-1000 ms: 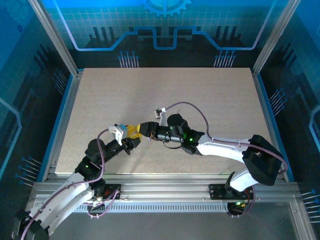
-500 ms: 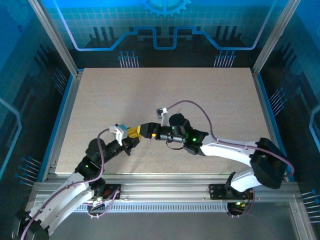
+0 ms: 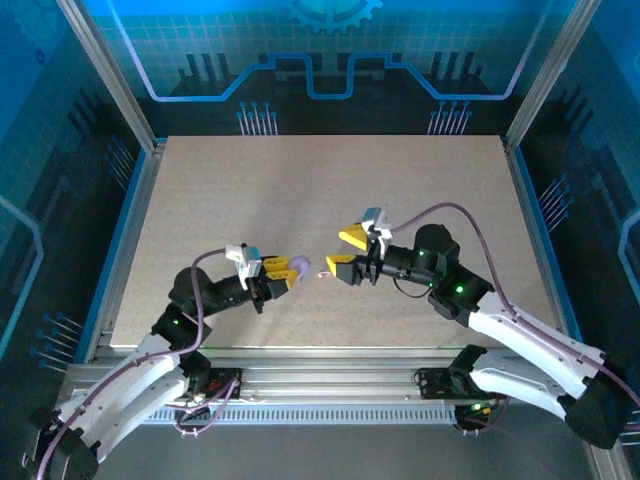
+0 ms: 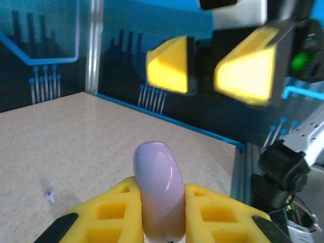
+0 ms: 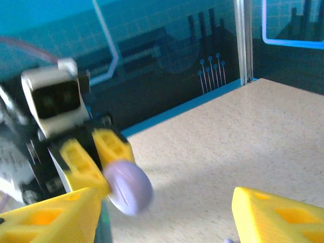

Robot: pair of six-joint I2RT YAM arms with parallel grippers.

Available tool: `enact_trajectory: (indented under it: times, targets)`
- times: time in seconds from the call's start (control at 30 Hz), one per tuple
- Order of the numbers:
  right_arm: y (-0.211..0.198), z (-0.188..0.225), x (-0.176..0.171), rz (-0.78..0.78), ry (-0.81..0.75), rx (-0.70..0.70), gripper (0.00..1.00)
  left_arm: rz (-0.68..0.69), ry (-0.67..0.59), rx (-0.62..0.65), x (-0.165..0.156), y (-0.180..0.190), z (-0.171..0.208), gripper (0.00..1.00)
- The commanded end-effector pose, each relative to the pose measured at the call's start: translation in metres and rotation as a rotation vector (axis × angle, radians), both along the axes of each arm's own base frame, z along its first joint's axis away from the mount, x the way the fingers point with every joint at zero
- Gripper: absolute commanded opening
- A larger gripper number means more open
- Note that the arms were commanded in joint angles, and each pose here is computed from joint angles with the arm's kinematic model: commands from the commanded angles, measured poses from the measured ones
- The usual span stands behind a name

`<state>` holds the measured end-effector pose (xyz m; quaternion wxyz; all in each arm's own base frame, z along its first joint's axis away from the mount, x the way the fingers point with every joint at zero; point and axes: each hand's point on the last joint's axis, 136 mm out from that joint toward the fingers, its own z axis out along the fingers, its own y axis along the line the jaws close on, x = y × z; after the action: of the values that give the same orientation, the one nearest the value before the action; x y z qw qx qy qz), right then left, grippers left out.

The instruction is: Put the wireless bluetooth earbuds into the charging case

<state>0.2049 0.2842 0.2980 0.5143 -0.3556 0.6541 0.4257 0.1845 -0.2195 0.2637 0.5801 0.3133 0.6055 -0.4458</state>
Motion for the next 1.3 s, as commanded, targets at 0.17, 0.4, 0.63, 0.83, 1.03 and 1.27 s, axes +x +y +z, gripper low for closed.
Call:
enact_trajectory:
  times: [0.17,0.4,0.63,0.83,1.03,1.27]
  targets:
    - [0.009,-0.021,-0.047,0.343,-0.258,-0.162,0.63,-0.169,-0.136,-0.067,-0.032,-0.008,0.042,0.17]
    - [0.024,-0.020,-0.049,0.482,-0.251,-0.203,0.61,-0.200,-0.158,-0.054,-0.035,-0.011,0.046,0.17]
    - [0.039,-0.006,-0.049,0.575,-0.228,-0.175,0.55,-0.208,-0.173,-0.058,-0.038,-0.011,0.048,0.18]
    - [0.045,-0.001,-0.052,0.650,-0.208,-0.162,0.44,-0.207,-0.178,-0.054,-0.037,-0.011,0.047,0.18]
    - [0.051,-0.003,-0.052,0.681,-0.201,-0.165,0.28,-0.205,-0.179,-0.053,-0.037,-0.011,0.047,0.18]
    - [0.053,-0.004,-0.053,0.705,-0.178,-0.184,0.15,-0.198,-0.169,-0.036,-0.035,-0.011,0.041,0.20]
